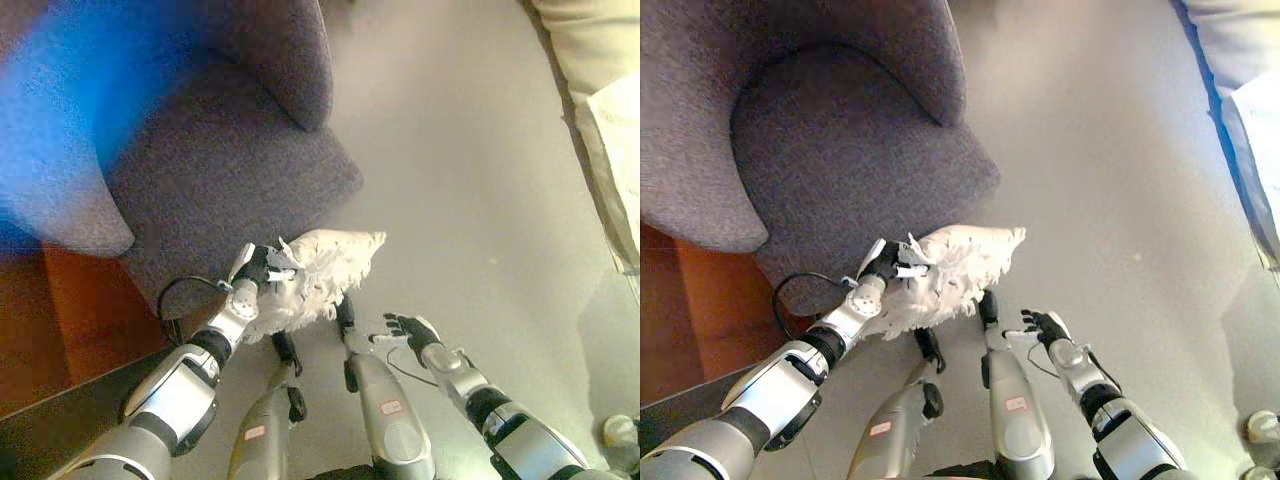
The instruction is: Pick up the pillow and put it on the sofa.
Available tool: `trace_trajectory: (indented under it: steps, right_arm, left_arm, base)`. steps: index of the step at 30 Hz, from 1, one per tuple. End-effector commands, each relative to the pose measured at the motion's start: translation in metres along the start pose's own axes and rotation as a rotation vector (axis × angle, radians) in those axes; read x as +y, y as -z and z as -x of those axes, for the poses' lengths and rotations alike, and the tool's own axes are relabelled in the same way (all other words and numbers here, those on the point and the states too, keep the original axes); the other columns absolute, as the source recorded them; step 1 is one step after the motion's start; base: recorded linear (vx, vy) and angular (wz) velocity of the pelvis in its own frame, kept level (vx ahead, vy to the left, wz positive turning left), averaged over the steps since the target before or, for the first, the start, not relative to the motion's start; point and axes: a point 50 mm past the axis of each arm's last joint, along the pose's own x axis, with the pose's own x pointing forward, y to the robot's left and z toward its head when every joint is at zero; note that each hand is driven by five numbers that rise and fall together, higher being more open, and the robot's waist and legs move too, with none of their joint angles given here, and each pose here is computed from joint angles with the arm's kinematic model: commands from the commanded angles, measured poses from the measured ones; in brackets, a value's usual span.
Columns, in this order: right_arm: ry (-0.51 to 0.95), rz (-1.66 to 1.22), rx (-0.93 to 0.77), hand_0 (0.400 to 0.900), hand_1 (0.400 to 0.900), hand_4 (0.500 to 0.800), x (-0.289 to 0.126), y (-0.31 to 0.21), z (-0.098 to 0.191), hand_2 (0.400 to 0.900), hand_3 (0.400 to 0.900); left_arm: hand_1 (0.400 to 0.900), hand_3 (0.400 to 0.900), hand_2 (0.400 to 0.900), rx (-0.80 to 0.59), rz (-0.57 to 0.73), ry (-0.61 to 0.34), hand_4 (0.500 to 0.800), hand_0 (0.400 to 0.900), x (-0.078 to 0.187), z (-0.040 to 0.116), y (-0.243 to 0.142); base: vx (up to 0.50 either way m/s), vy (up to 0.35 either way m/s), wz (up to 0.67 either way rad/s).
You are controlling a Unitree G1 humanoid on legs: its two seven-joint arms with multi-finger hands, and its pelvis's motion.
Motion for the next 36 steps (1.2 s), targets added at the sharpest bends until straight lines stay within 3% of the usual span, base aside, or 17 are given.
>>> trace_trajectory:
  steps: [1,9,15,23,30,36]
  right_arm:
    - [-0.009,0.003,0.068,0.900,0.900,0.800,-0.003,0.037,0.009,0.900,0.900]
    - [-0.024,-0.023,0.224,0.900,0.900,0.800,0.002,0.093,0.028,0.900,0.900]
    - [-0.053,-0.031,0.312,0.900,0.900,0.800,0.010,0.121,0.040,0.900,0.900]
    - [-0.098,-0.015,0.385,0.900,0.900,0.800,0.021,0.140,0.050,0.900,0.900]
    - [-0.113,-0.010,0.428,0.900,0.900,0.800,0.023,0.148,0.054,0.900,0.900]
    - [-0.127,-0.014,0.486,0.900,0.900,0.800,0.022,0.161,0.062,0.900,0.900]
  left_arm:
    - [0.400,0.400,0.400,-0.210,0.063,0.030,0.500,0.400,0.000,0.000,-0.042]
    - [0.400,0.400,0.400,-0.236,0.066,0.164,0.500,0.400,-0.026,0.017,-0.030]
    - [0.400,0.400,0.400,-0.285,0.067,0.225,0.500,0.400,-0.023,0.025,-0.036]
    - [0.400,0.400,0.400,-0.369,0.117,0.250,0.500,0.400,0.001,0.027,-0.074]
    - [0.400,0.400,0.400,-0.479,0.185,0.214,0.500,0.400,0.032,0.031,-0.120]
    - [0.400,0.400,0.400,-0.531,0.362,0.160,0.500,0.400,0.070,0.036,-0.154]
  base:
    - [0.107,0.016,0.08]
    - [0.124,0.041,0.07]
    - [0.112,0.020,0.11]
    - [0.092,0.000,0.07]
    - [0.049,-0.003,0.04]
    - [0.049,-0.015,0.01]
